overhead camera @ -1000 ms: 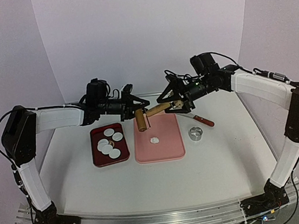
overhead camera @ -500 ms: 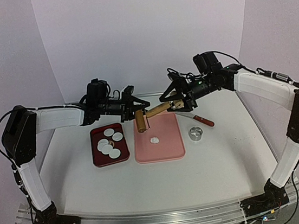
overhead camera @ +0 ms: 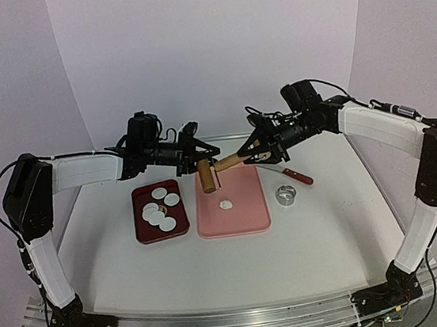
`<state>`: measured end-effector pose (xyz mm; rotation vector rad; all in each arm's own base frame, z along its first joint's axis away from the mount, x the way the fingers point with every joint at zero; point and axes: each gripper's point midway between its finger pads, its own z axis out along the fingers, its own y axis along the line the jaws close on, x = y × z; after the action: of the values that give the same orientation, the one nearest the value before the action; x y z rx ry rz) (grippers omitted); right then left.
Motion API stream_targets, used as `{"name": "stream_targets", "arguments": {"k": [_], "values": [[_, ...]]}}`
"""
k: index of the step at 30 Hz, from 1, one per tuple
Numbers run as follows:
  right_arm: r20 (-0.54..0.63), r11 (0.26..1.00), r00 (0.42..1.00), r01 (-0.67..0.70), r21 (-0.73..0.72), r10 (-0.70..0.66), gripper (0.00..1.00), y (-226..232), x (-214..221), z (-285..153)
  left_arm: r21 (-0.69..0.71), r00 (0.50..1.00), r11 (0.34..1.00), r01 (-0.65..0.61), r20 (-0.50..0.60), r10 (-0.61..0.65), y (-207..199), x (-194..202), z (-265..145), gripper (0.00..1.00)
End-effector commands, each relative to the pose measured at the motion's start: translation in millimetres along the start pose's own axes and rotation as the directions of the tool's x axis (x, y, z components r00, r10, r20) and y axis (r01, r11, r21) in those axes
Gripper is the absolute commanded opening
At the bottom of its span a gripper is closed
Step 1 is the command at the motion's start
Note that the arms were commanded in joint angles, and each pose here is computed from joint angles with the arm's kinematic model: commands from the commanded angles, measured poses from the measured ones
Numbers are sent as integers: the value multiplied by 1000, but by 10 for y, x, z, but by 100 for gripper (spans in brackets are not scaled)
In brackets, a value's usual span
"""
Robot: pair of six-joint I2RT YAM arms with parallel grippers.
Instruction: Roll out the dumpling wrappers from the dough
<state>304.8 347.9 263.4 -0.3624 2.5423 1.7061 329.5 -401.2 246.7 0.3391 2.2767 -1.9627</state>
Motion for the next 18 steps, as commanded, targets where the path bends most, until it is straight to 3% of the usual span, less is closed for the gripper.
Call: {"name": "stream_targets", "arguments": {"k": [1, 4, 6, 8, 12, 15, 18], "values": [[26, 995, 995, 95, -41, -94, 13, 179, -100, 19, 21, 999, 1000, -2, -52, 3, -152, 75, 96, 0], [41, 995, 995, 95, -26, -94, 0, 179, -114, 6, 13, 999, 1000, 0, -40, 0, -145, 67, 88, 12], [51, 995, 994, 96, -17, -95, 0, 181, -122, -10, 10, 1000, 1000, -2, -30, 2, -151, 60, 79, 24], [67, 995, 993, 95, 0, -95, 0, 171, -136, -25, 4, 1000, 1000, -7, -15, 7, -162, 42, 69, 42], [92, 996, 992, 90, 17, -91, 0, 173, -161, -64, 6, 1000, 1000, -19, 9, 19, -209, 13, 48, 64], [99, 995, 990, 95, 15, -96, 0, 211, -175, -81, 11, 1000, 1000, -16, 22, 16, -220, 7, 38, 69], [104, 995, 990, 96, 17, -97, 0, 221, -184, -85, 9, 999, 1000, -1, 34, 1, -204, 15, 25, 66]]}}
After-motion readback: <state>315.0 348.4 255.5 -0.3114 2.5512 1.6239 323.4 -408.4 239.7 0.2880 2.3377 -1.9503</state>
